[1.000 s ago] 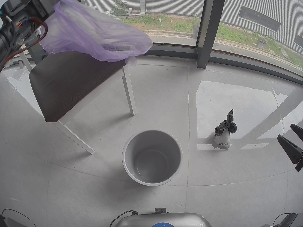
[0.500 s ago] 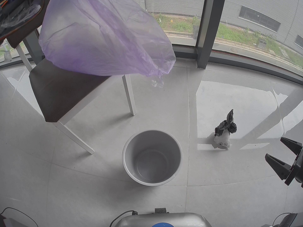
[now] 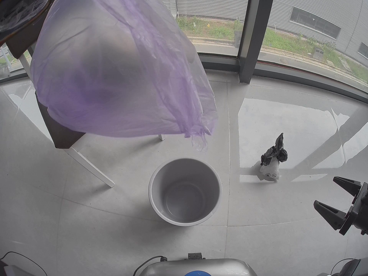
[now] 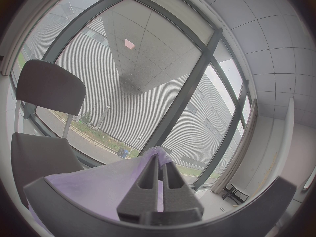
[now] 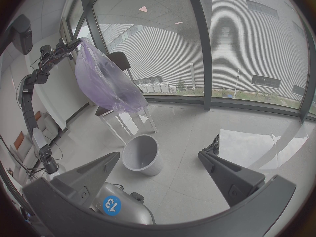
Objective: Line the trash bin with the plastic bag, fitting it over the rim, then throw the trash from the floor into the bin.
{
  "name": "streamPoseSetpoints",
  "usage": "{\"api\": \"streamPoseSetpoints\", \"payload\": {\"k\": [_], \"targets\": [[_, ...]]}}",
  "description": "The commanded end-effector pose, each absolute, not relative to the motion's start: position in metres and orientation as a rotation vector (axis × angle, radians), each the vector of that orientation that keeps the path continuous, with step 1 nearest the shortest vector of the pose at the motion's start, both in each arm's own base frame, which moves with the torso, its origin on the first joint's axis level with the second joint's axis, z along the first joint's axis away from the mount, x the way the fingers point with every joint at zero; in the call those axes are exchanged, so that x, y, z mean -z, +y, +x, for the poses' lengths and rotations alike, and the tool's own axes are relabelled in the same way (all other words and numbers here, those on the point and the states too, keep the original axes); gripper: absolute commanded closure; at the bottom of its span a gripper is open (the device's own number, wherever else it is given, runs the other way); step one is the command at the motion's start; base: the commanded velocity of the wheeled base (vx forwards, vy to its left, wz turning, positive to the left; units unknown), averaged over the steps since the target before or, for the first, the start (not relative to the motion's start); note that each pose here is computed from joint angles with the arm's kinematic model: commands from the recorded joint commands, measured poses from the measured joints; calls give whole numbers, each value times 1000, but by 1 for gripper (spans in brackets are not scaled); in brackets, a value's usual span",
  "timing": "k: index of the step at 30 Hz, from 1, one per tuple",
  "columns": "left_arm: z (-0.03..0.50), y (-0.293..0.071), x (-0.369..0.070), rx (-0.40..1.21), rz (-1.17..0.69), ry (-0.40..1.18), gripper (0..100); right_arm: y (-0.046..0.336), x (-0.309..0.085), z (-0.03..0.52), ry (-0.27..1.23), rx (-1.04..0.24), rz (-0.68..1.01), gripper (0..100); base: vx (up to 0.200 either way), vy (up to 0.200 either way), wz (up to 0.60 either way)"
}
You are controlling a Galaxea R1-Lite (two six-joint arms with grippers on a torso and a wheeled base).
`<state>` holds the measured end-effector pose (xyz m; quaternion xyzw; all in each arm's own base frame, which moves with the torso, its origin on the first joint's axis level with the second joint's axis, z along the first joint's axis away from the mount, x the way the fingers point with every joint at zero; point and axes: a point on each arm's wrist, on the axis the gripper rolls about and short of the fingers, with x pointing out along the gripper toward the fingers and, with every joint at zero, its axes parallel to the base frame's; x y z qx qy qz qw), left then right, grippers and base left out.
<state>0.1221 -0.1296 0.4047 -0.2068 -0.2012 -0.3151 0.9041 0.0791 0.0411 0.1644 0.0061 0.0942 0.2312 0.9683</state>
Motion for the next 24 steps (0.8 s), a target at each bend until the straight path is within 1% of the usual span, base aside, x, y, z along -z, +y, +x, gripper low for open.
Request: {"api": "streamPoseSetpoints", "payload": {"k": [1,7,13,18,20,21,22,23,24], "targets": [[119,-131,-405,667,-432,-413,100,42,-161,79,204,-470,8,0,0,0,0],[117,-133,-403,683,-434,-405,100,44,-160,83,223,-473,12,0,0,0,0],[114,-137,-400,719,-420,-396,100,46,-163,85,208,-441,25,0,0,0,0],[113,-139,-394,728,-379,-387,100,52,-182,93,171,-421,120,0,0,0,0],[112,-141,-388,735,-360,-372,100,59,-201,106,149,-365,213,0,0,0,0],[112,-141,-387,737,-360,-372,100,60,-205,107,142,-359,232,0,0,0,0],[112,-141,-386,738,-360,-375,100,67,-216,114,138,-356,302,0,0,0,0],[112,-141,-386,739,-361,-380,100,70,-220,116,142,-361,335,0,0,0,0],[112,-141,-386,739,-361,-382,100,71,-221,117,143,-363,338,0,0,0,0]]}}
